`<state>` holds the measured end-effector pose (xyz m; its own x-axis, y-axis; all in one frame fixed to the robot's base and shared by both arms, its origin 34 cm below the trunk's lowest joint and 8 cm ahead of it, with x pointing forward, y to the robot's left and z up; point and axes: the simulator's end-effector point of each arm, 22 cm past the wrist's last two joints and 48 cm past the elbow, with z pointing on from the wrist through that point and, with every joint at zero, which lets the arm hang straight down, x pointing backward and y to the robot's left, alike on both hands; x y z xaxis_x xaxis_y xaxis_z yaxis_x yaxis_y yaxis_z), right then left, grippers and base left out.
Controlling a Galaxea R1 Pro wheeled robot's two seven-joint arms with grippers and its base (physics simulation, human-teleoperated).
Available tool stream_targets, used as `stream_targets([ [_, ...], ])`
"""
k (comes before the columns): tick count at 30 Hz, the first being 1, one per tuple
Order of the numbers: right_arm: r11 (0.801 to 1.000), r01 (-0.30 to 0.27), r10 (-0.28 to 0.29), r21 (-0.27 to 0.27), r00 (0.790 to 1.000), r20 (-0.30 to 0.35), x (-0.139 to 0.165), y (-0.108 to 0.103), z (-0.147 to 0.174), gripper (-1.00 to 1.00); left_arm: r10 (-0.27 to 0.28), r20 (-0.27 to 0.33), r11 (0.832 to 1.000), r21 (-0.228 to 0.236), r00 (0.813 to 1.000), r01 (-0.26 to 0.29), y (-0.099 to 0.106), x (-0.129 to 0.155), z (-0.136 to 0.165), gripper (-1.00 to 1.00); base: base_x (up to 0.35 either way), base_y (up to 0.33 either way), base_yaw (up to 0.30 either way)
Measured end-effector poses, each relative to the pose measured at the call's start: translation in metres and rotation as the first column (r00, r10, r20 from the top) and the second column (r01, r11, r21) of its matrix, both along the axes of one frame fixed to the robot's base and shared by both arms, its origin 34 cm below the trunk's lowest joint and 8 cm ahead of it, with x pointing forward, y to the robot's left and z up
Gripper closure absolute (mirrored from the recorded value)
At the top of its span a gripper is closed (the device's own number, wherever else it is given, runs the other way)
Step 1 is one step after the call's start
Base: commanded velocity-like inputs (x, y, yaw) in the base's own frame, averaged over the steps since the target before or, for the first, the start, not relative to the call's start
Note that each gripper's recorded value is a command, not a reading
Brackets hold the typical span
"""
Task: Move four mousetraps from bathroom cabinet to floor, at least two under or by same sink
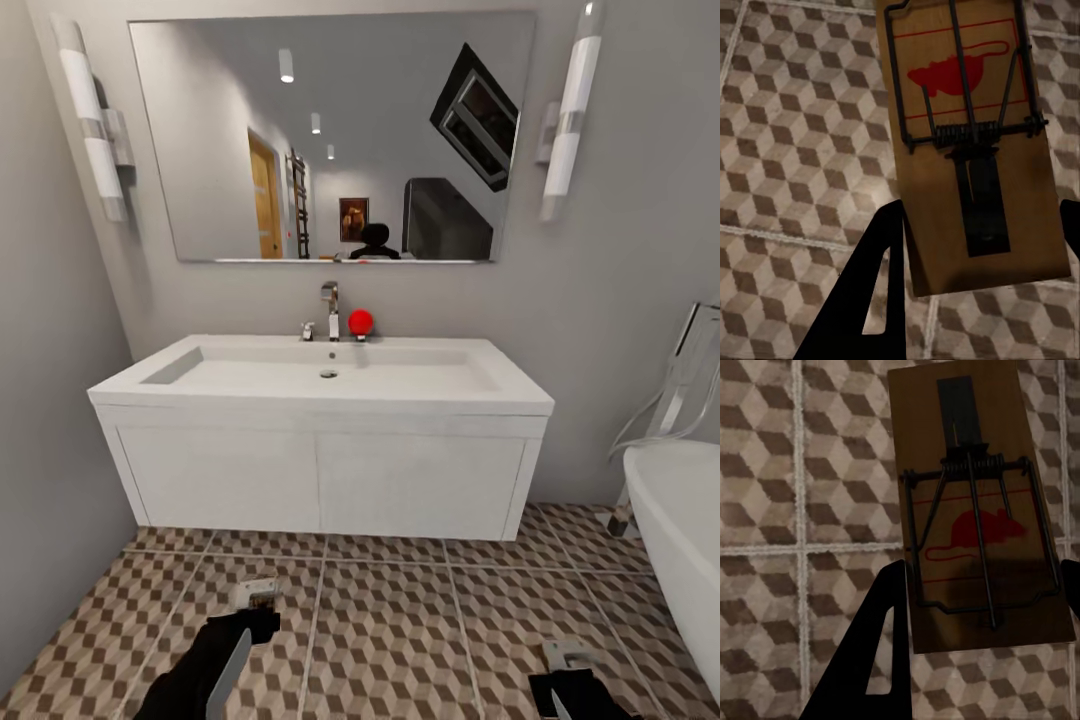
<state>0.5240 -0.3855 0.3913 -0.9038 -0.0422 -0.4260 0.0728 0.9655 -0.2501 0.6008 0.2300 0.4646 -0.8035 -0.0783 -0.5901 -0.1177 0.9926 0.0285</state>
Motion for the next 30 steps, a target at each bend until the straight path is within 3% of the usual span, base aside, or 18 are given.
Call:
stream_targets([
  [4, 1.000, -0.006, 0.007, 0.014, 1.000, -0.005, 0.004, 0.013, -0.007, 1.00, -0.006, -0.001, 1.000, -0.008, 1.000, 0.006, -0.009, 0.002, 0.000, 1.00, 0.000, 0.000, 0.000],
  [13, 0.995, -0.043, 0.044, 0.086, 0.999, -0.006, 0.003, 0.075, -0.033, 1.00, -0.010, -0.015, 1.000, -0.005, 1.000, 0.010, -0.011, -0.003, -0.018, 1.00, 0.000, 0.000, 0.000],
  [20, 0.994, -0.050, 0.050, 0.093, 0.999, 0.009, 0.004, 0.085, -0.047, 1.00, -0.010, -0.015, 1.000, -0.004, 1.000, 0.010, -0.010, -0.006, -0.033, 1.00, 0.000, 0.000, 0.000],
  [24, 0.994, -0.059, 0.053, 0.091, 0.996, 0.071, 0.016, 0.091, -0.048, 1.00, -0.010, -0.015, 1.000, -0.004, 1.000, 0.010, -0.010, -0.008, -0.042, 1.00, 0.000, 0.000, 0.000],
  [26, 0.993, -0.070, 0.056, 0.097, 0.989, 0.136, 0.029, 0.106, -0.043, 1.00, -0.010, -0.015, 1.000, -0.003, 1.000, 0.010, -0.010, -0.009, -0.046, 1.00, 0.000, 0.000, 0.000],
  [30, 0.995, -0.065, 0.048, 0.082, 0.981, 0.190, 0.043, 0.115, -0.040, 1.00, -0.010, -0.013, 1.000, -0.003, 1.000, 0.009, -0.010, -0.011, -0.054, 1.00, 0.000, 0.000, 0.000],
])
